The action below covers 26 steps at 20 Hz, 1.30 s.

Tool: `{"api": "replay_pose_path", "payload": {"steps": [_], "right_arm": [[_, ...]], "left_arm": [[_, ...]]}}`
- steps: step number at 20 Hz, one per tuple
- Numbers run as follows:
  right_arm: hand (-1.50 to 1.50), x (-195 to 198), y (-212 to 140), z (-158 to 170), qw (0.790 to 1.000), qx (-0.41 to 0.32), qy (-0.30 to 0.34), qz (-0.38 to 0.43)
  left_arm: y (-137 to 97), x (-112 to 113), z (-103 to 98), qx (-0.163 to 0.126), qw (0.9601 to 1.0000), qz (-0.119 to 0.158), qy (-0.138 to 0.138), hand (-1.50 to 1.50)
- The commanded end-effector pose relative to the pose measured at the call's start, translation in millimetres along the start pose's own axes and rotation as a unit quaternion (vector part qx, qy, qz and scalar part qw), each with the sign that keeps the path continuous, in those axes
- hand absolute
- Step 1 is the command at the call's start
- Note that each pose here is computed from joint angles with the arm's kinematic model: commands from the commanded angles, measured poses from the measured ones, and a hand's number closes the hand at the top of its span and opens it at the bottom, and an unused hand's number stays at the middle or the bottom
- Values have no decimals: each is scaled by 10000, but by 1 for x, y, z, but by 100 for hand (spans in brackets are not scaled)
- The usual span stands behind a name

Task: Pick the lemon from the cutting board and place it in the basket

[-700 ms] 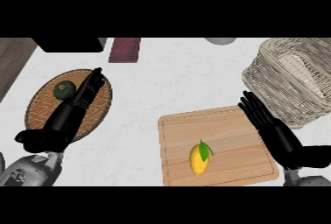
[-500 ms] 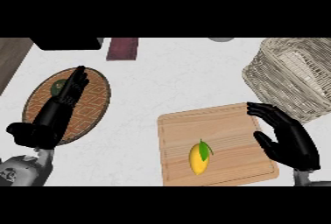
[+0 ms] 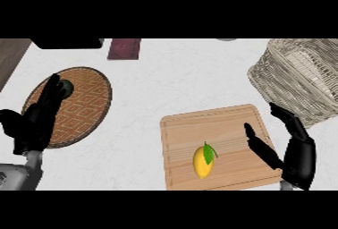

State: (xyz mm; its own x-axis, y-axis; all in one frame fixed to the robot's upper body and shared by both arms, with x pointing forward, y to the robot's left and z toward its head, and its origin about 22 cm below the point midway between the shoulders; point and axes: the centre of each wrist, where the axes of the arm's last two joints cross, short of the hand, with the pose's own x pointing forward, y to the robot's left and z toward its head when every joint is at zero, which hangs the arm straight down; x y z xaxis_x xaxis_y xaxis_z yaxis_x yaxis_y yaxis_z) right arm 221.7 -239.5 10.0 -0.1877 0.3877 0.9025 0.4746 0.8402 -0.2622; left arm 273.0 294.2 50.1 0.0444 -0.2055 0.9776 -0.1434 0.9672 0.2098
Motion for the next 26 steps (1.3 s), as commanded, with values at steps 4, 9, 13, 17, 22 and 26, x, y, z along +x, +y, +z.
{"api": "replay_pose_path", "payload": {"steps": [4,9,13,17,22,26], "right_arm": [[-150,-12,3,21,9735,-1744,447,1409],[-150,-29,-16,63,9548,-463,1666,2418],[-150,-28,-20,93,9156,893,2606,2929],[-150,14,-15,85,8958,1299,2940,3070],[-150,96,-14,75,8881,1488,3112,3037],[-150,151,-11,71,8919,1246,3178,2966]], "left_arm": [[3,6,-8,188,9998,37,81,0],[8,-4,-4,226,9996,-34,164,0],[3,4,-9,143,9999,-22,12,0],[2,3,-8,86,9999,40,79,0],[-14,1,-9,117,9999,61,104,0],[-5,2,-25,114,9996,57,234,0]]}}
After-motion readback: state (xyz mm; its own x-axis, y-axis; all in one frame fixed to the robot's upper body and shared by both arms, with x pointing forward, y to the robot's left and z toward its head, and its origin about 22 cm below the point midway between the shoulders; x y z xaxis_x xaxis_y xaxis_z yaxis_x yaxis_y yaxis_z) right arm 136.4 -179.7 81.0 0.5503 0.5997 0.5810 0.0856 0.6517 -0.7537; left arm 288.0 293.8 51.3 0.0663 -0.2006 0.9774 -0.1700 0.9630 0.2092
